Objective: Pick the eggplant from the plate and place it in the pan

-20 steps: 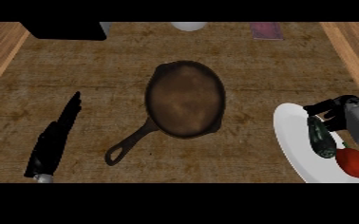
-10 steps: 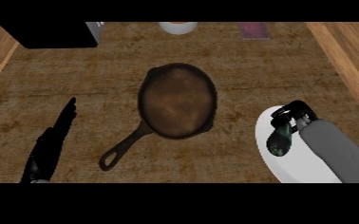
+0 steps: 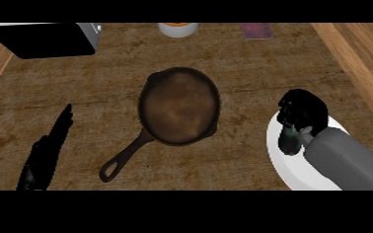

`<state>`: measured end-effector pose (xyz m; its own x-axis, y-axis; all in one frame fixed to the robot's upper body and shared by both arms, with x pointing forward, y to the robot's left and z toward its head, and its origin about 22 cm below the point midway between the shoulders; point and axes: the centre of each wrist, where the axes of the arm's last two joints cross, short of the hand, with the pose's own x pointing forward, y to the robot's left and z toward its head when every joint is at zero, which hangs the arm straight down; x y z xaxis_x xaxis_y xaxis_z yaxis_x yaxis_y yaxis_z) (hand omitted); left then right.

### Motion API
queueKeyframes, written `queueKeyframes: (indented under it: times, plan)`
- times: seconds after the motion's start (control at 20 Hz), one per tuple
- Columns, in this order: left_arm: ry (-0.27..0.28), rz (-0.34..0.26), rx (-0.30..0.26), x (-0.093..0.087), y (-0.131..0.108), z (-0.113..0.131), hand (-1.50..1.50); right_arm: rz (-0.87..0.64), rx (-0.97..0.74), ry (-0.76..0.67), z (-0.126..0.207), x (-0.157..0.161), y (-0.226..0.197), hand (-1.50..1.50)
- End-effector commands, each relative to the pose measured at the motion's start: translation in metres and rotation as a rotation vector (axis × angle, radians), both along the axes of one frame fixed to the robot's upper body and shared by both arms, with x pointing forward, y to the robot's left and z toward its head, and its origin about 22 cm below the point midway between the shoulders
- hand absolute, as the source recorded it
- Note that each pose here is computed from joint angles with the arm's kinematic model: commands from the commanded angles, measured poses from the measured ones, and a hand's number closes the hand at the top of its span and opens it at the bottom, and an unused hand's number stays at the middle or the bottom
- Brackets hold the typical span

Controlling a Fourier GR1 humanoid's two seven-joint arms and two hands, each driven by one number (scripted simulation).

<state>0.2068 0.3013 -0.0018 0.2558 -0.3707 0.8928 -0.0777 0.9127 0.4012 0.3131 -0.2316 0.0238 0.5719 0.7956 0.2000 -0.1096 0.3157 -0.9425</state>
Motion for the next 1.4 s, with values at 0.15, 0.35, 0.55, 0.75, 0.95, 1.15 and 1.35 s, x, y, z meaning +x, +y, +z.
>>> queueKeyframes:
  times: [0.15, 0.35, 0.55, 0.75, 0.95, 1.15, 1.35]
  plan:
    - [-0.005, 0.001, -0.007, -0.003, 0.000, 0.001, 0.00, 0.072, -0.135, -0.383, 0.066, -0.003, 0.049, 1.50]
    - [-0.030, -0.018, -0.013, 0.004, 0.006, 0.007, 0.00, 0.092, -0.090, -0.477, 0.092, -0.022, 0.084, 1.50]
    - [-0.026, -0.033, -0.017, 0.001, -0.015, -0.007, 0.00, 0.066, -0.018, -0.511, 0.117, -0.026, 0.118, 1.50]
    - [-0.053, -0.091, -0.012, 0.012, -0.021, 0.007, 0.00, 0.030, 0.034, -0.490, 0.111, -0.015, 0.138, 1.50]
    - [-0.065, -0.105, 0.000, 0.016, -0.026, 0.016, 0.00, 0.017, 0.103, -0.485, 0.101, 0.007, 0.169, 1.50]
    - [-0.065, -0.117, -0.025, 0.016, -0.027, 0.017, 0.00, 0.002, 0.095, -0.424, 0.060, 0.035, 0.154, 1.50]
    - [-0.075, -0.132, -0.011, 0.015, -0.025, 0.010, 0.00, 0.013, 0.104, -0.331, 0.046, 0.064, 0.165, 1.50]
